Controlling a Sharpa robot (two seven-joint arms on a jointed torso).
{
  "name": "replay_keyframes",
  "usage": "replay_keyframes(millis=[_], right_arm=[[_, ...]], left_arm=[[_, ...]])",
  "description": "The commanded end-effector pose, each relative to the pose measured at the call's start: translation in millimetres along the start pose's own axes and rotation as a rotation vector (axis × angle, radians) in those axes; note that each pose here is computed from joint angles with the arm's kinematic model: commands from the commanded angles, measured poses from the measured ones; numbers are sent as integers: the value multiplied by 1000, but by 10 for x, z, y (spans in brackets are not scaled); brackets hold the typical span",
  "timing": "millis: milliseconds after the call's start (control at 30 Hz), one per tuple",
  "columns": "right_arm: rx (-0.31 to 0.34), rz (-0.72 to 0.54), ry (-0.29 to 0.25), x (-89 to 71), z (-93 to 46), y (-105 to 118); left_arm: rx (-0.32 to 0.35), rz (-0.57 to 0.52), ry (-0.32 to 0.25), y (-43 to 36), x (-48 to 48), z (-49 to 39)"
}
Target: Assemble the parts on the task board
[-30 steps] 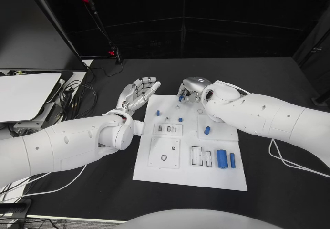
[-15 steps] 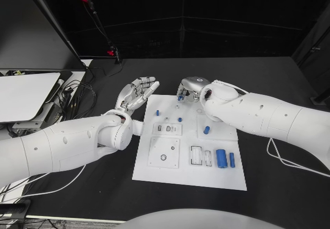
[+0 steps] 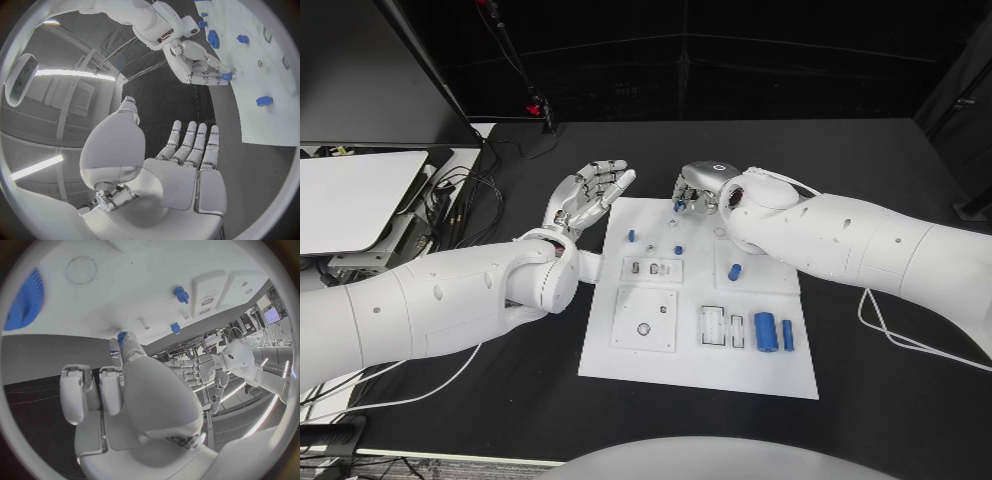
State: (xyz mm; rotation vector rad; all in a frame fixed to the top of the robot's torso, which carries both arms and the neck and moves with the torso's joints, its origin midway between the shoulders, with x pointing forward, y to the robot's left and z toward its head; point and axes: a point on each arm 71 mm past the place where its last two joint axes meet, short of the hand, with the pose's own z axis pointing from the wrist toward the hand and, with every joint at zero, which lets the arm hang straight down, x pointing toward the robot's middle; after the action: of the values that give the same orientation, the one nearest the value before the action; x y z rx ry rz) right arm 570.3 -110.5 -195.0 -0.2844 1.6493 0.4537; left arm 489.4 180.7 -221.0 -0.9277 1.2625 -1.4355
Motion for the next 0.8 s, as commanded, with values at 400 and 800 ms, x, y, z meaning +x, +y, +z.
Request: replay_keyframes(millis=[400,800], right_arm=[[18,-5,21,9,9,-11],[-48,129,-156,-106,-68,-44]], left_arm=[[358,-3,9,-258,7,-39],[357,-2,9,-252,6,-31]])
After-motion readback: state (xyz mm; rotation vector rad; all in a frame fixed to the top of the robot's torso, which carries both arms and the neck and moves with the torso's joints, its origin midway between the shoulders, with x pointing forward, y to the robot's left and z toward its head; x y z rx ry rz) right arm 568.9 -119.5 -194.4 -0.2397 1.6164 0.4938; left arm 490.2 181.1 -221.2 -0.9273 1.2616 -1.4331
